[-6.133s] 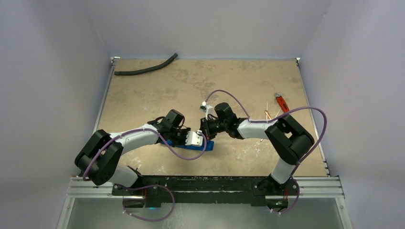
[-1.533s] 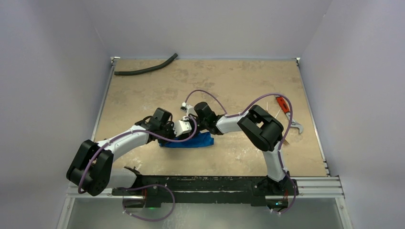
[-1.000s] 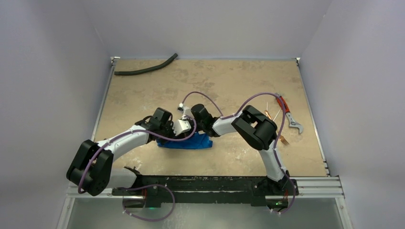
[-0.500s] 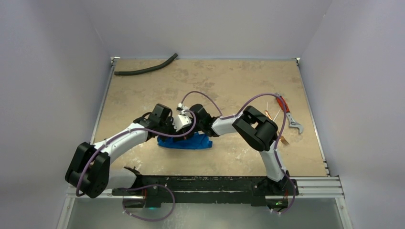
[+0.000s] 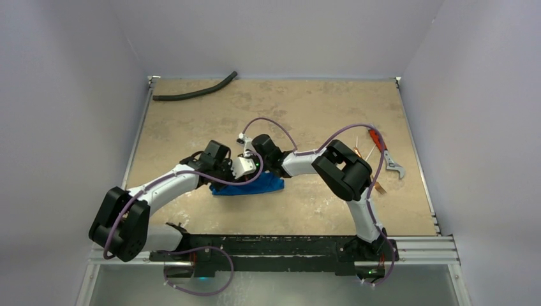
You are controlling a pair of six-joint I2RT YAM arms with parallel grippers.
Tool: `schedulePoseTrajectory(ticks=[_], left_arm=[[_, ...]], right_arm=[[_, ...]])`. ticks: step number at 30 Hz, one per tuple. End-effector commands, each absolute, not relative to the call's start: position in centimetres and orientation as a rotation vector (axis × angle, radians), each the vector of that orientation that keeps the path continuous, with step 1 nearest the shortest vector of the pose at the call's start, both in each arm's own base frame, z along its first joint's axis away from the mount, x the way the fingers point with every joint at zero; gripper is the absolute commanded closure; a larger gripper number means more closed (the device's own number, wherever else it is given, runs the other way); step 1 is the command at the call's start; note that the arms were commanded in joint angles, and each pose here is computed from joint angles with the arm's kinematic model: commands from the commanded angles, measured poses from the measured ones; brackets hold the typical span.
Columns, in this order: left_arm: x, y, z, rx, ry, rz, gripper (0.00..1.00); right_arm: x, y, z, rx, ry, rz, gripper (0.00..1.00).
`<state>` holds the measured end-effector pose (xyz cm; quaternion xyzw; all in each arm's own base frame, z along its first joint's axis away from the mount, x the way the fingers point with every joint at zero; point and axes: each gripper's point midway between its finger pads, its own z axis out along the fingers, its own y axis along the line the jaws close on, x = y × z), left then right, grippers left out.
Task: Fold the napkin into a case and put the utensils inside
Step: Smooth out the smaller rectangle-folded napkin at the center of the board.
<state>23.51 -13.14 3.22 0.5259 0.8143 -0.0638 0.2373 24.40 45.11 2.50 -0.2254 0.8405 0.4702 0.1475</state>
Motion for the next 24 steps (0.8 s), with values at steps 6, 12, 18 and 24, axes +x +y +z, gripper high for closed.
schedulePoseTrajectory(ticks=[6,12,18,24], left_arm=[[22.3,-13.7,1.8,1.604,2.155,-0.219,1.00],[21.1,-11.9,-0.4,1.740,2.136,-0.144,1.00],[21.3,-11.6,-0.9,1.752,2.147,-0.120,1.00],[21.1,-11.7,-1.0,1.734,2.166,-0.130,1.00]], right_arm=[[25.7,44.6,2.4,-0.555,2.450,1.290,1.00],[25.6,44.3,6.2,-0.524,2.291,1.505,1.00],[24.4,44.6,7.0,-0.525,2.154,1.679,1.00],[23.3,44.7,9.3,-0.519,2.001,1.835,1.00]])
